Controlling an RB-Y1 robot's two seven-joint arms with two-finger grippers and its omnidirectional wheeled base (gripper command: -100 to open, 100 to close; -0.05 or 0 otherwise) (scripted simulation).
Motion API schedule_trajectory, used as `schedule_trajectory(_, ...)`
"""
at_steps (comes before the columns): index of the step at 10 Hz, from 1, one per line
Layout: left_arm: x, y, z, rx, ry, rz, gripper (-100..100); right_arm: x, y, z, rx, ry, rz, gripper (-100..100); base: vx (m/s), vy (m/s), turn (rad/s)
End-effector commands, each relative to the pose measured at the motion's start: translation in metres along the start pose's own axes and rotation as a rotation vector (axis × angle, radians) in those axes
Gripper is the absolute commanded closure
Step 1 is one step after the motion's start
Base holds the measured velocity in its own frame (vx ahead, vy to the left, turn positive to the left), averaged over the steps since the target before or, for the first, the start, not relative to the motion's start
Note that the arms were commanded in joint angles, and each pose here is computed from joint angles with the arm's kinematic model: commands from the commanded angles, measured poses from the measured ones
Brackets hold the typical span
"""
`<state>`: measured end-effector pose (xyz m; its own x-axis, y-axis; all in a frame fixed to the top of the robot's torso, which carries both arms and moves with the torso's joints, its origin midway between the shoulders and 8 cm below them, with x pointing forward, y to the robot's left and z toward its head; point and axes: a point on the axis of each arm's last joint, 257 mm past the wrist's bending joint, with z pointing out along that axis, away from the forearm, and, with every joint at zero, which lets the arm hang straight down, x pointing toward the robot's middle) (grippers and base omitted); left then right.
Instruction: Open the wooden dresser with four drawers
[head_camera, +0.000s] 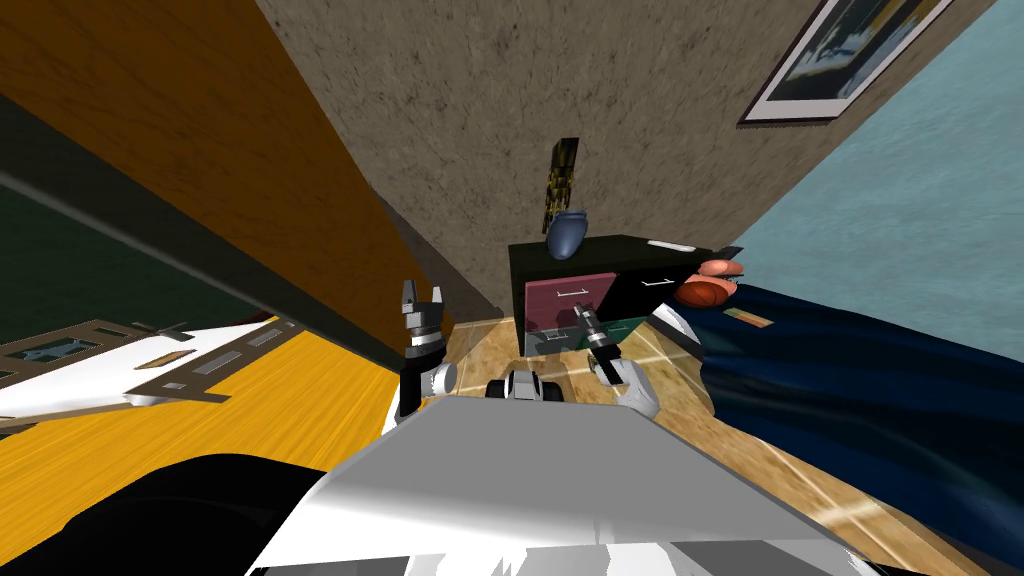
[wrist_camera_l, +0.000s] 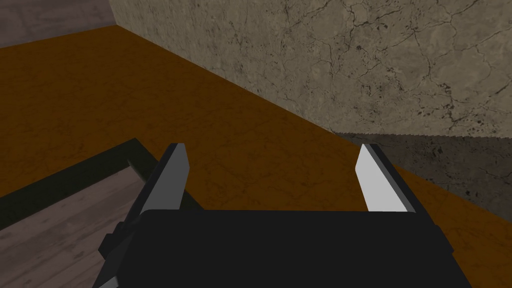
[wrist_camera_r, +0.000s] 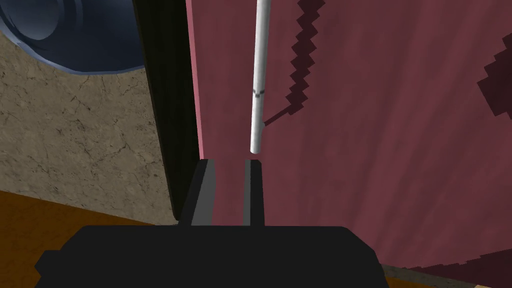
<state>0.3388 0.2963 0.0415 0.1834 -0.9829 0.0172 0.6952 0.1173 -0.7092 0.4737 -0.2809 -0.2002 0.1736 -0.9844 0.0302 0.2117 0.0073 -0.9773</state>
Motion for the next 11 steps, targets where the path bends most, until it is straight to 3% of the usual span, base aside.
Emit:
schedule_trajectory(1, 0.0, 0.0, 0.0, 0.0, 0.0, 0.0, 0, 0.012, -0.003, -0.001, -0.013, -0.017, -0.051, -100, 0.016, 0.011, 0.005)
schedule_trajectory(4, 0.0, 0.0, 0.0, 0.0, 0.0, 0.0, 0, 0.025, -0.006, -0.001, -0.029, -0.031, -0.102, -100, 0.02, 0.02, 0.01)
schedule_trajectory(7, 0.0, 0.0, 0.0, 0.0, 0.0, 0.0, 0, 0.029, -0.007, 0.009, -0.039, 0.004, -0.072, -100, 0.052, 0.101, 0.046)
schedule_trajectory(11, 0.0, 0.0, 0.0, 0.0, 0.0, 0.0, 0, 0.016, -0.002, 0.015, -0.032, 0.043, 0.011, -100, 0.041, 0.064, 0.021)
